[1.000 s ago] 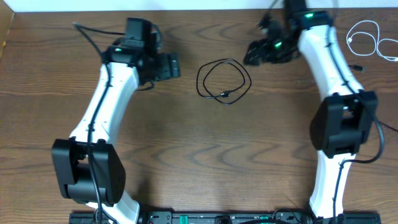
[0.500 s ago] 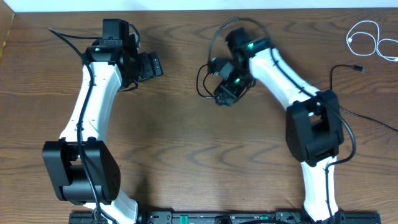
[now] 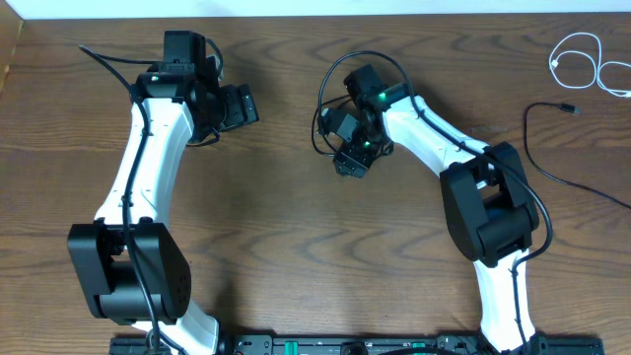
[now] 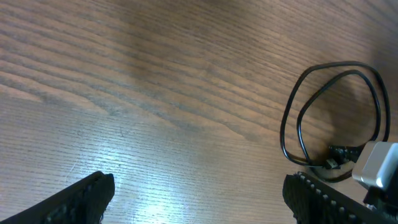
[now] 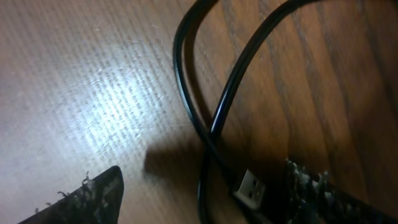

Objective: Untangle cables

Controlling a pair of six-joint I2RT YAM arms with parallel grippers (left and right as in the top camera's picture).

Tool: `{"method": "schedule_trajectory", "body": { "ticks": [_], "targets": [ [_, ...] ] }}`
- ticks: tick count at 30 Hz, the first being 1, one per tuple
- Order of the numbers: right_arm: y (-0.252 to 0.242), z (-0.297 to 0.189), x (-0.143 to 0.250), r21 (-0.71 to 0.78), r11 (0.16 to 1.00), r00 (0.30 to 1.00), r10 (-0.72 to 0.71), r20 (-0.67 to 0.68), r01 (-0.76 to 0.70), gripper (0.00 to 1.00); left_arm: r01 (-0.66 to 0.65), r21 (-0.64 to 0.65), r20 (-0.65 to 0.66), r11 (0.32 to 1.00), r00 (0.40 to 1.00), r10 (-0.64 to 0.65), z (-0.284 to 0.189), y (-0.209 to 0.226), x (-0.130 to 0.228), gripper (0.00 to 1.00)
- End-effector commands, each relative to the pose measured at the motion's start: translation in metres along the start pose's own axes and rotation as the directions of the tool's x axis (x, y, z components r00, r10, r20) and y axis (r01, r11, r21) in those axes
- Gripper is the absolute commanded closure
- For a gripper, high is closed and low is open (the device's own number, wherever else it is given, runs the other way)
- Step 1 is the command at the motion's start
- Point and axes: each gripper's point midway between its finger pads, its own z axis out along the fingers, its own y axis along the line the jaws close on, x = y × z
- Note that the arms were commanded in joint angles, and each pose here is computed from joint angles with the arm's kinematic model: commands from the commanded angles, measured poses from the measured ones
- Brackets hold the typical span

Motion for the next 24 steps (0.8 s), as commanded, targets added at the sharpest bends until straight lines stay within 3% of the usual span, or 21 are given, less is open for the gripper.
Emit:
{"method": "schedule_trajectory", "body": {
  "ticks": [1, 10, 12, 16, 19, 24],
  "targets": [
    [-0.002, -0.004, 0.004, 0.032, 0.999, 1.0, -0.015, -0.001, 0.015, 0.26, 0.009, -0.01, -0.009, 1.0, 1.0, -0.009, 0.001, 0.003, 0.003, 0.08],
    [0.004, 0.008, 0.037, 0.033, 0.998, 0.993, 0.058, -0.106, -0.055, 0.42, 0.012, -0.016, -0.027, 1.0, 1.0, -0.012, 0.001, 0.004, 0.007, 0.09],
    [0.009, 0.01, 0.045, 0.021, 0.995, 0.987, 0.097, -0.13, -0.095, 0.48, 0.013, -0.016, -0.028, 1.0, 1.0, -0.013, 0.001, 0.004, 0.007, 0.09],
    [0.025, 0.013, 0.071, -0.007, 0.978, 0.954, 0.203, -0.22, -0.21, 0.69, 0.013, -0.016, -0.028, 1.0, 1.0, -0.013, 0.001, 0.004, 0.007, 0.09],
    [0.033, 0.014, 0.083, -0.013, 0.965, 0.932, 0.25, -0.263, -0.262, 0.77, 0.013, -0.016, -0.028, 1.0, 1.0, -0.013, 0.001, 0.004, 0.007, 0.08],
    [0.04, 0.018, 0.096, -0.007, 0.946, 0.904, 0.307, -0.298, -0.324, 0.83, 0.013, -0.017, -0.032, 1.0, 0.999, -0.014, 0.001, 0.004, 0.008, 0.08]
  ]
}}
